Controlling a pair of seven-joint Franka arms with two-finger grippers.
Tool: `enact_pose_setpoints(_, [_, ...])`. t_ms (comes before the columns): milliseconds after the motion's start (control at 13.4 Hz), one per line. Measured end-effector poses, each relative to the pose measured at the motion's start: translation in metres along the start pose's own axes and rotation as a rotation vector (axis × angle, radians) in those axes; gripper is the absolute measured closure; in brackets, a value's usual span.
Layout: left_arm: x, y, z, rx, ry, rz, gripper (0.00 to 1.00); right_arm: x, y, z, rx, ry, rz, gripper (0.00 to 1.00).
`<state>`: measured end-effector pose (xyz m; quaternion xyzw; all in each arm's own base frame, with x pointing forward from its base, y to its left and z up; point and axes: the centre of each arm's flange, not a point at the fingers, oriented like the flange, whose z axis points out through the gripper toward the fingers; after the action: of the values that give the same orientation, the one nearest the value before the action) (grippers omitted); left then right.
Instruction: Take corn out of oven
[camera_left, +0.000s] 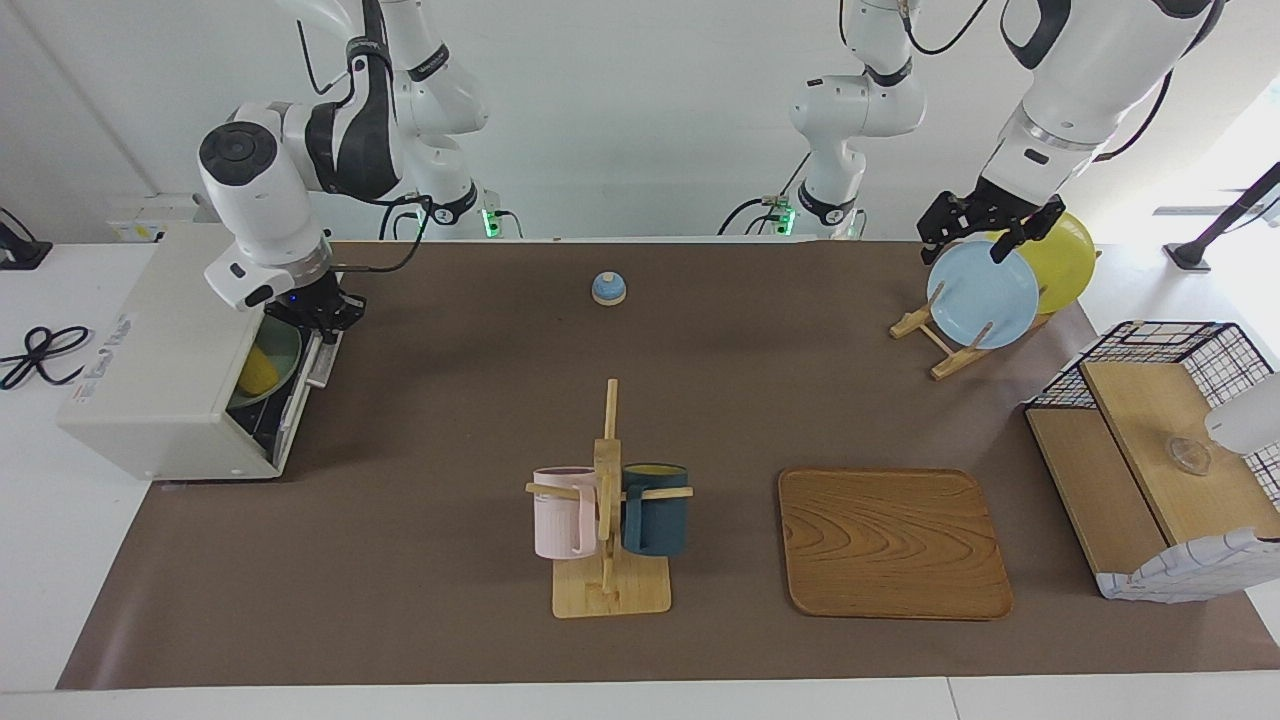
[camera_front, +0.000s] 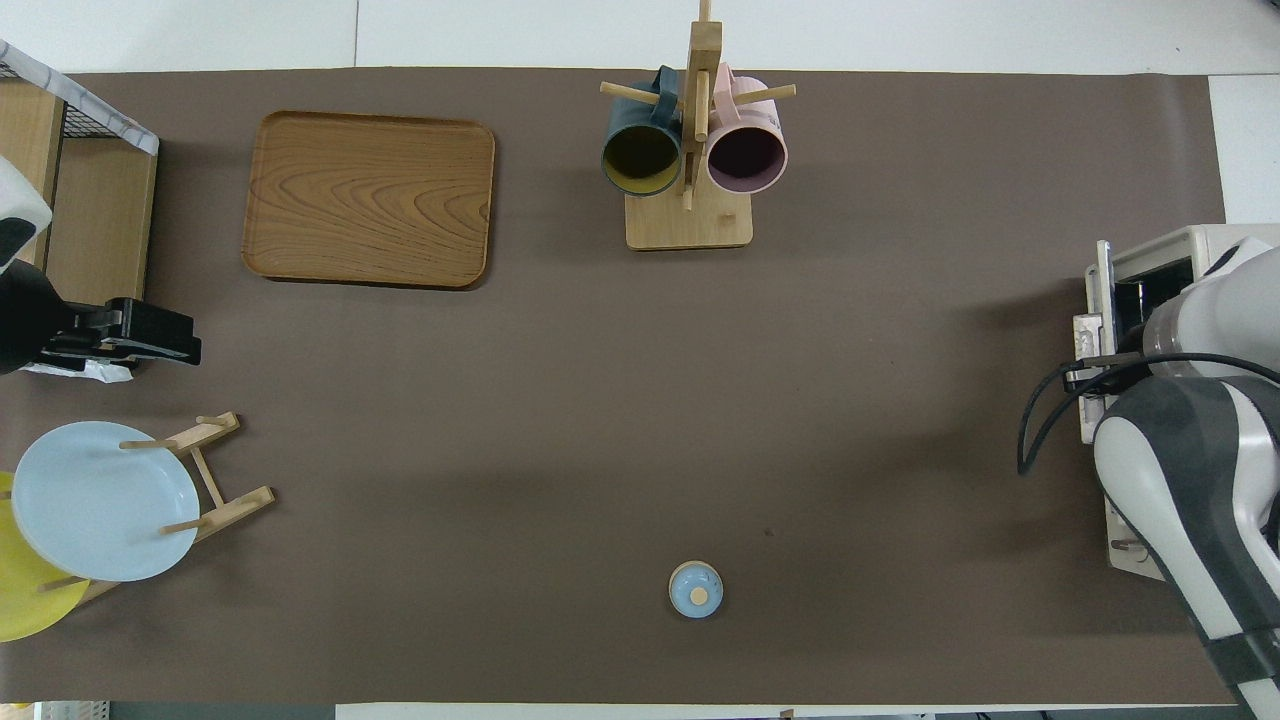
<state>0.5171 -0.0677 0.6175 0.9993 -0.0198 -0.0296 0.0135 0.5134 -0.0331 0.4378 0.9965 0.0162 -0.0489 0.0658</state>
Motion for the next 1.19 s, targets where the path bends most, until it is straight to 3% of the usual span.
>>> enact_pose_setpoints(299, [0.0, 0.0, 0.0, 0.0, 0.0, 0.0, 0.0, 0.005, -0.028, 0.027, 0.029, 0.01, -0.019, 0.99])
enact_pose_setpoints(672, [0.0, 0.0, 0.0, 0.0, 0.0, 0.0, 0.0, 0.011, -0.061, 0.083, 0.04, 0.072, -0.048, 0.99])
enact_pose_setpoints(1045, [0.0, 0.0, 0.0, 0.0, 0.0, 0.0, 0.0, 0.019, -0.072, 0.132, 0.049, 0.061, -0.064, 0.99])
enact_pose_setpoints(1194, [0.0, 0.001, 0.0, 0.0, 0.0, 0.002, 0.0, 0.023, -0.071, 0.133, 0.048, 0.072, -0.064, 0.99])
